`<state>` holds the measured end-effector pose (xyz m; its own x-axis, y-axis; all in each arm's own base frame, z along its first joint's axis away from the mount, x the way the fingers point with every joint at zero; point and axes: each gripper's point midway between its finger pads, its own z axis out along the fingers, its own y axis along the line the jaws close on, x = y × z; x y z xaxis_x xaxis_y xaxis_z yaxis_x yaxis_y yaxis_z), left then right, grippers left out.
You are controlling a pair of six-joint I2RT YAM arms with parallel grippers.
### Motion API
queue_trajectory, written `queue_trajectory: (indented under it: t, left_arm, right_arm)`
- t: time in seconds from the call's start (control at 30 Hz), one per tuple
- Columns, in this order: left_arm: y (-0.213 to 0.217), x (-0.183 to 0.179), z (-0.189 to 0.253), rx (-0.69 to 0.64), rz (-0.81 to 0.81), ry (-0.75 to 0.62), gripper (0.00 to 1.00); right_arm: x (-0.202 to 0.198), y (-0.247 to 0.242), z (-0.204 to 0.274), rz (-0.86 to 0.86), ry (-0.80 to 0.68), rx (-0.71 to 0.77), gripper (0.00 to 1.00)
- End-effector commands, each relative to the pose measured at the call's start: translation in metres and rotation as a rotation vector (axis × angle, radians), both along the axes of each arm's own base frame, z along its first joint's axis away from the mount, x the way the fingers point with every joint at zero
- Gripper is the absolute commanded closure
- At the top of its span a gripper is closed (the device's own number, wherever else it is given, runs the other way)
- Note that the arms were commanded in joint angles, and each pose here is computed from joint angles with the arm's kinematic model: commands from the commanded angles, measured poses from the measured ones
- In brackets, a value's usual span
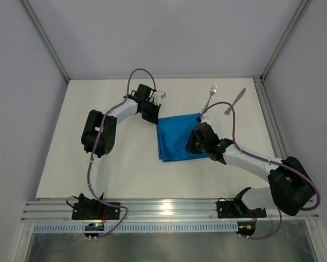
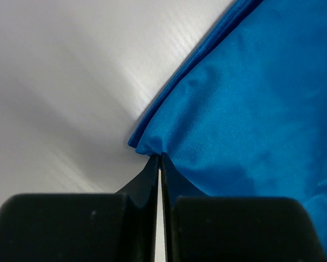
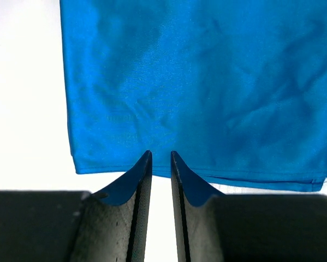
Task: Fold the napkin into a case and place the utensils inside
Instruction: Move the lower triangle-folded napkin to the center of the board.
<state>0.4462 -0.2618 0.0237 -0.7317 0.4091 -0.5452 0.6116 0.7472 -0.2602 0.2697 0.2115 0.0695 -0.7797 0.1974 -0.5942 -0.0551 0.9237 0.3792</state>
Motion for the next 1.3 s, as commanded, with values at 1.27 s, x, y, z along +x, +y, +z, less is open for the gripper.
queue_trajectory:
  t: [1.27]
  left_arm:
    - [0.134,-0.075,0.009,0.241,-0.058,0.010,1.00]
  right_arm:
    - [-0.058,0.183,-0.024,0.454,0.105,0.106,0.78]
